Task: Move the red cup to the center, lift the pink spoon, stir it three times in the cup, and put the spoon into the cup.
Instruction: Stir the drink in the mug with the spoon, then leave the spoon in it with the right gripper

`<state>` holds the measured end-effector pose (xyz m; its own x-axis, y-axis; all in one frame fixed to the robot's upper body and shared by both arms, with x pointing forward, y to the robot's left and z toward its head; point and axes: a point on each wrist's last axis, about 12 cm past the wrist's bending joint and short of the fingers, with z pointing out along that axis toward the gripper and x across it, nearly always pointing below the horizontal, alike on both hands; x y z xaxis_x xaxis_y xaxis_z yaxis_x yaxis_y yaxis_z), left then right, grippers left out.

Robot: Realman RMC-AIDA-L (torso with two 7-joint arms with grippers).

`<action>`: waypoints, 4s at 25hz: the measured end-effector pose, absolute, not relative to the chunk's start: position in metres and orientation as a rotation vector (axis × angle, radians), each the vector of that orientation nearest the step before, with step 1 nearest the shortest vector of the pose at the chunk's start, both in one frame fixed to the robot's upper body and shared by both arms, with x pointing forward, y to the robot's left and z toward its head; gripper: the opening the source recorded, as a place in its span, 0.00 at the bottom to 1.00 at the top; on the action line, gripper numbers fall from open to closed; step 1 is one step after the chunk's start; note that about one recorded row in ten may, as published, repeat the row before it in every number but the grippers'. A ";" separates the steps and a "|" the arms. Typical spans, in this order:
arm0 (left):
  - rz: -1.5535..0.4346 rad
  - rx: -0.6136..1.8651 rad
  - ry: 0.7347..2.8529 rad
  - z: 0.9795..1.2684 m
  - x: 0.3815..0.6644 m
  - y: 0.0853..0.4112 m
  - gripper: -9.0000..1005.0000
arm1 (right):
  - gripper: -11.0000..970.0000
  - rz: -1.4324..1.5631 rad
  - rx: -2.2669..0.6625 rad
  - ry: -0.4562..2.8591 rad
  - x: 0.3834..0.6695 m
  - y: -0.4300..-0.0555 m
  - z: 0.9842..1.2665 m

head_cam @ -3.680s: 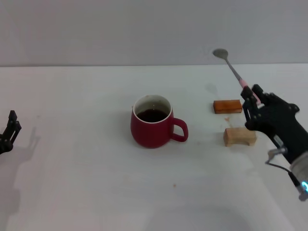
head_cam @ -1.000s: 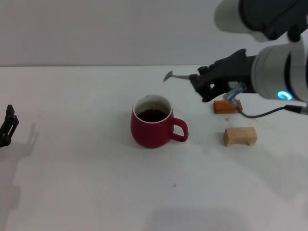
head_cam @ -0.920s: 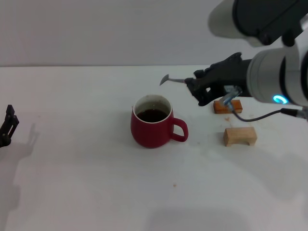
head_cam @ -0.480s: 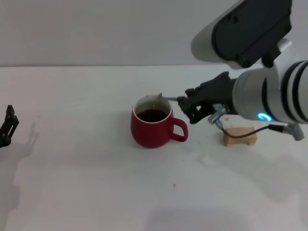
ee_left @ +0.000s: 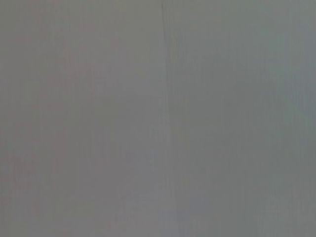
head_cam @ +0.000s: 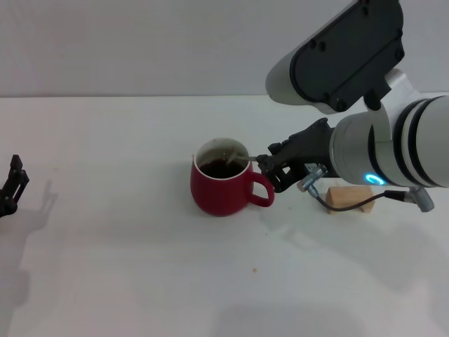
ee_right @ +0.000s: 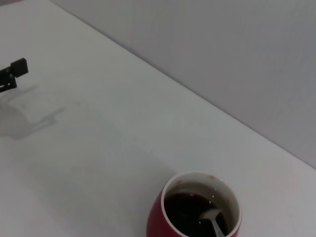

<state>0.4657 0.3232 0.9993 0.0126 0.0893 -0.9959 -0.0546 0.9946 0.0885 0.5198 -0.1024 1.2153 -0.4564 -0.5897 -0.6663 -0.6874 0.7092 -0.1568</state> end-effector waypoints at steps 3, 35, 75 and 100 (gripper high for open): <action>0.112 0.027 1.558 0.999 0.466 0.323 0.86 | 0.17 0.173 -0.975 2.201 0.520 -0.101 1.211; 0.115 0.033 1.574 0.999 0.473 0.323 0.86 | 0.17 0.230 -1.004 2.212 0.538 -0.083 1.196; 0.112 0.038 1.590 0.998 0.477 0.322 0.86 | 0.17 0.306 -0.880 2.359 0.574 -0.097 1.186; 0.113 0.051 1.603 0.997 0.480 0.322 0.86 | 0.17 0.349 -0.920 2.344 0.567 -0.084 1.187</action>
